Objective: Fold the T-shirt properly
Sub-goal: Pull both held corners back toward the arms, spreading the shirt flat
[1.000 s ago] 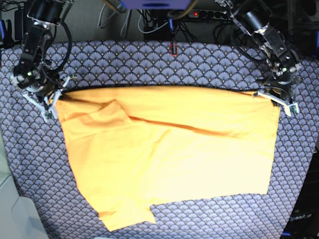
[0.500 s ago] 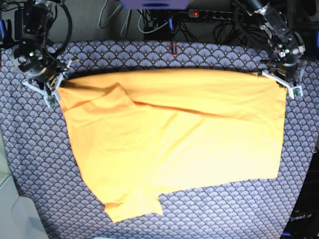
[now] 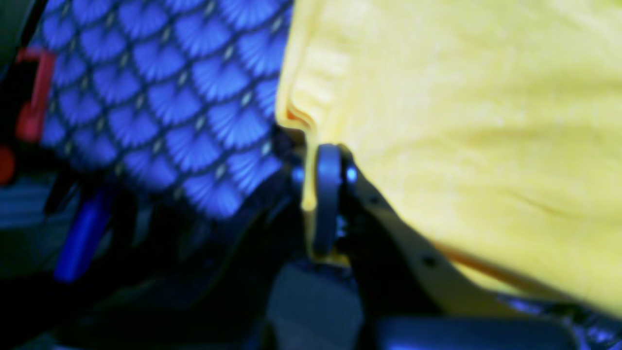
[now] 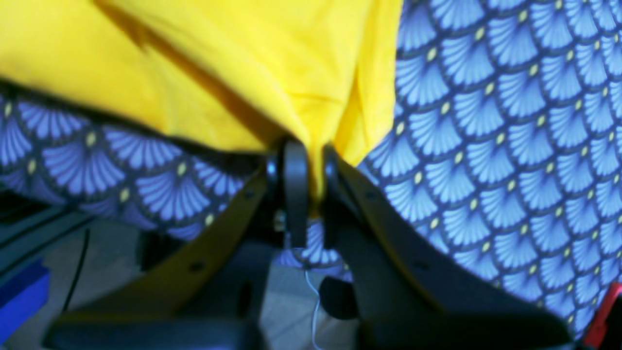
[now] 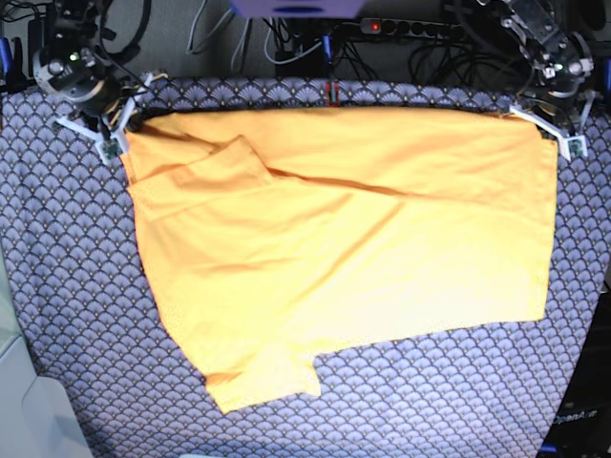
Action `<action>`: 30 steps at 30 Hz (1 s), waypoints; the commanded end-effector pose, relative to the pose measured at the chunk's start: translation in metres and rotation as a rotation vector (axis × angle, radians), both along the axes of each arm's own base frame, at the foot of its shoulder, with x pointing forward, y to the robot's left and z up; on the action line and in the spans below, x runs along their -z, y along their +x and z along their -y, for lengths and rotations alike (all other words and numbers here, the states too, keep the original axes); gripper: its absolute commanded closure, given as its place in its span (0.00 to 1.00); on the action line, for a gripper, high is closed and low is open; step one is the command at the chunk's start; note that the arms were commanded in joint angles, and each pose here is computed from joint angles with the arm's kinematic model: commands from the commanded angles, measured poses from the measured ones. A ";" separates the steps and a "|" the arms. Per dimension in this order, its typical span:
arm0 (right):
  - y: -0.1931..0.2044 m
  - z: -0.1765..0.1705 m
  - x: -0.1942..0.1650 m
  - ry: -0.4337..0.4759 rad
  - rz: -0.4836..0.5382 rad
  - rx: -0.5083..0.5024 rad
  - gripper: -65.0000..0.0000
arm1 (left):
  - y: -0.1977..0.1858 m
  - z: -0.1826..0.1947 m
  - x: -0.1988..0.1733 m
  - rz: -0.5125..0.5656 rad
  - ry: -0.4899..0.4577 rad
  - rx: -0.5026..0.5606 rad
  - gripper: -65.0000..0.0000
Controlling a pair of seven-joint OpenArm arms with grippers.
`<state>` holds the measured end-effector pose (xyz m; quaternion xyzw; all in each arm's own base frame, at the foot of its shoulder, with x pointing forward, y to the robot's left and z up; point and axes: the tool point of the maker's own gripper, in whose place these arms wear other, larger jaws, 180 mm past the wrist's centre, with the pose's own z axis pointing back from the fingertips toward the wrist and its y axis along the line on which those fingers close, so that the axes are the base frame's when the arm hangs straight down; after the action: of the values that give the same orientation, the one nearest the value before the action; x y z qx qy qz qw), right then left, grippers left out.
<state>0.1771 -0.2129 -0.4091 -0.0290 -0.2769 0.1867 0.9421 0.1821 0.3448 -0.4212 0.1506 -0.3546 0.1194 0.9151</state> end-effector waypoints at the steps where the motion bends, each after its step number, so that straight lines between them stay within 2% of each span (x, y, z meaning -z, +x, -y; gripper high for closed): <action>1: 0.002 0.001 -0.007 0.000 0.030 -0.003 1.00 | 0.000 -0.011 -0.011 0.024 0.037 -0.014 1.00; 7: -0.004 0.002 -0.005 0.003 0.028 -0.006 1.00 | -0.006 -0.009 -0.008 0.001 0.015 0.041 1.00; 19: -0.012 0.011 -0.004 -0.012 0.009 0.016 1.00 | -0.006 -0.010 -0.009 0.004 0.014 0.046 1.00; 26: -0.016 0.027 -0.006 -0.035 0.010 0.060 1.00 | -0.005 -0.011 -0.009 0.004 0.015 0.046 1.00; 30: -0.017 0.033 -0.008 -0.045 0.012 0.078 0.92 | -0.005 -0.010 -0.009 0.004 0.016 0.049 1.00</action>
<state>0.1593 -0.2370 -0.4078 -0.0438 -0.2745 0.1547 0.9481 0.1731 0.3454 -0.4230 0.1336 -0.3476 0.0973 0.9230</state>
